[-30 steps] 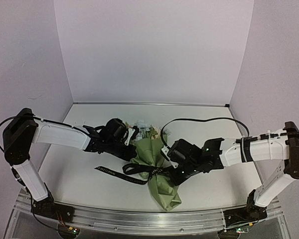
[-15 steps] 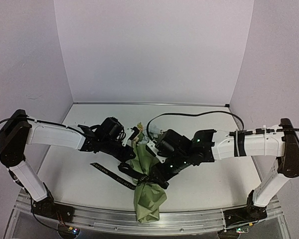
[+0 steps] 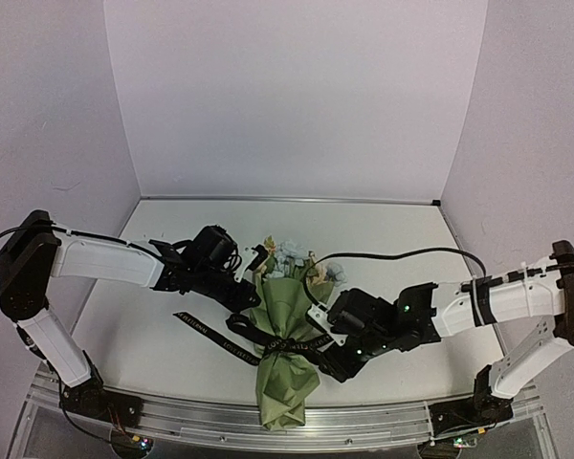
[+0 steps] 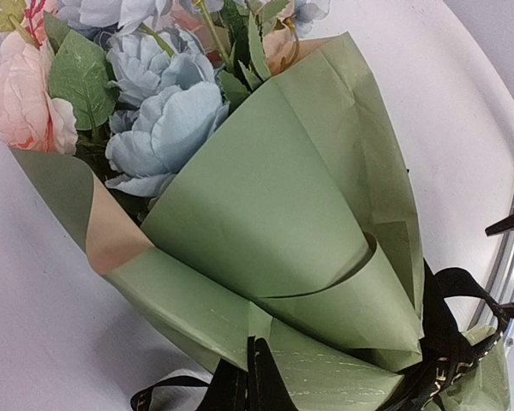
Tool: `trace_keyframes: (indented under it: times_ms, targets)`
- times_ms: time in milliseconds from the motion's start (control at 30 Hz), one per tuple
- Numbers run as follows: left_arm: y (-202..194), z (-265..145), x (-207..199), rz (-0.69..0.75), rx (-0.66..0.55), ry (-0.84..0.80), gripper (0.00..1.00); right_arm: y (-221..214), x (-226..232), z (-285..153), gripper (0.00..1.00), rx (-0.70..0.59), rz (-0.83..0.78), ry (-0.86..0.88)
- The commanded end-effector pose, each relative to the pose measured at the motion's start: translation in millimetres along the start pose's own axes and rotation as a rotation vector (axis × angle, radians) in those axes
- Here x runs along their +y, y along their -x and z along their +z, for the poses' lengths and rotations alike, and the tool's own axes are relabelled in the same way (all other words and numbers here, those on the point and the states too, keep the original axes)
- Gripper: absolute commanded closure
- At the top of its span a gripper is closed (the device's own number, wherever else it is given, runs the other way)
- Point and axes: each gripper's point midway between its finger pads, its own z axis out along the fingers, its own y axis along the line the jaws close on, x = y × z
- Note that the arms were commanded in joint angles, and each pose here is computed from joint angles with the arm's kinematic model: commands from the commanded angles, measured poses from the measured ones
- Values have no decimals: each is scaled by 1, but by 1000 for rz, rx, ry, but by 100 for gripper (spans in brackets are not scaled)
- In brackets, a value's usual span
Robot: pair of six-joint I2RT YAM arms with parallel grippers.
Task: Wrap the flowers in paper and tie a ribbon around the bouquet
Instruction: Cross the half-tied ribbon over the folded bouquet.
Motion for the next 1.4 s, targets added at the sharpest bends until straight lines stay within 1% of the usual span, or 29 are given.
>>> trace_keyframes:
  times_ms: [0, 100, 200, 300, 433, 533, 600, 700, 733, 900, 1067, 1233, 1267, 1300, 1367]
  targets:
    - [12, -6, -7, 20, -37, -22, 100, 28, 2, 9, 38, -141, 42, -47]
    - [12, -7, -7, 20, -37, -19, 100, 33, -1, 20, 40, -175, 61, -66]
    - [13, -8, -6, 21, -38, -18, 100, 36, 2, 28, 42, -181, 69, -66]
    - [13, -9, -6, 21, -38, -14, 100, 38, 1, 32, 47, -190, 72, -85]
    - [14, -10, -5, 24, -39, -9, 100, 40, -8, 29, 59, -209, 83, -129]
    - [13, -10, -4, 26, -40, -3, 100, 36, -14, 21, 70, -200, 67, -161]
    - [13, -10, -3, 27, -41, -1, 100, 34, -17, 14, 80, -178, 43, -178]
    - [12, -10, -3, 30, -42, -3, 100, 32, -18, 1, 97, -129, -13, -193]
    - [12, -10, -3, 31, -40, -5, 100, 31, -19, -2, 100, -112, -31, -200]
    - [11, -10, -3, 38, -37, -13, 100, 27, -24, -20, 100, -14, -152, -251]
    - [10, -11, -2, 43, -36, -16, 100, 31, -28, -33, 100, 53, -285, -304]
    - [9, -12, -3, 46, -35, -21, 100, 36, -28, -39, 100, 118, -465, -352]
    - [9, -12, -3, 46, -35, -22, 100, 38, -27, -39, 99, 123, -486, -354]
    - [9, -12, -3, 46, -35, -23, 100, 40, -25, -38, 96, 125, -492, -348]
    - [9, -12, -3, 48, -34, -26, 100, 41, -17, -36, 93, 125, -486, -302]
